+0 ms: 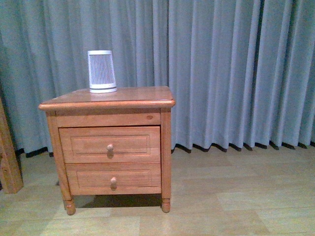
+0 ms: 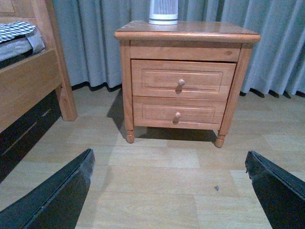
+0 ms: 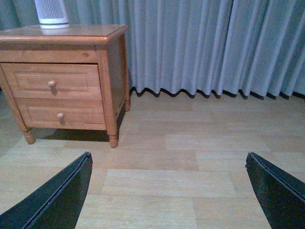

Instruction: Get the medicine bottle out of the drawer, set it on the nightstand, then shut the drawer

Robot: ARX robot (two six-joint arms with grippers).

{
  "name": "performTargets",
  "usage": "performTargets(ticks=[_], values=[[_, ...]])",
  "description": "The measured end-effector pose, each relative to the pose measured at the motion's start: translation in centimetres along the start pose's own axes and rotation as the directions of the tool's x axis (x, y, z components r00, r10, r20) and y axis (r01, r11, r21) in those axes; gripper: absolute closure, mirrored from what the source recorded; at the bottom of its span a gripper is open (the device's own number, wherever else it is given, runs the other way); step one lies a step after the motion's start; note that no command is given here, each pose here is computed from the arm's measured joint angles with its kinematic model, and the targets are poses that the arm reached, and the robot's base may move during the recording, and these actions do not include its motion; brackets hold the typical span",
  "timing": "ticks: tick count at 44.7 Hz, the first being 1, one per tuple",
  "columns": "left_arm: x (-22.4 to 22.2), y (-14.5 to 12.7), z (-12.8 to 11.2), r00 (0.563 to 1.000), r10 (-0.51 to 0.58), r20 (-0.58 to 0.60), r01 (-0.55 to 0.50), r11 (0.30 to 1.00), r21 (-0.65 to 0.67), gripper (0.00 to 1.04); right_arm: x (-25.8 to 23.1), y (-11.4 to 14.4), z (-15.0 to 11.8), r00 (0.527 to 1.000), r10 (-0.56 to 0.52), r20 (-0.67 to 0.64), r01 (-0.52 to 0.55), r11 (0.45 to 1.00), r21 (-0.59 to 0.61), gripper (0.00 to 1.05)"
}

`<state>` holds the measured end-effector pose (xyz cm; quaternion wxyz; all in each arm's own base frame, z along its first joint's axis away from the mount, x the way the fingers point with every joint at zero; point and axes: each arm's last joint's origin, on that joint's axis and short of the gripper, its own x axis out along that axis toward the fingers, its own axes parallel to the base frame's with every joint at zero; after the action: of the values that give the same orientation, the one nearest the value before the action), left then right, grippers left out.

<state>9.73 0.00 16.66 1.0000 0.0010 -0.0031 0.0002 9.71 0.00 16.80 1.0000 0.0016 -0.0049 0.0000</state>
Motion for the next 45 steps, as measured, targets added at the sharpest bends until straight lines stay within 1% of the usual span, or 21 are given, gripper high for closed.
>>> performTargets(ticks=[45], values=[[0.00, 0.00, 0.00, 1.000, 0.000, 0.000, 0.000, 1.000, 0.000, 0.07, 0.00, 0.00, 0.00, 1.000, 0.000, 0.000, 0.000, 1.000, 0.000, 0.07]])
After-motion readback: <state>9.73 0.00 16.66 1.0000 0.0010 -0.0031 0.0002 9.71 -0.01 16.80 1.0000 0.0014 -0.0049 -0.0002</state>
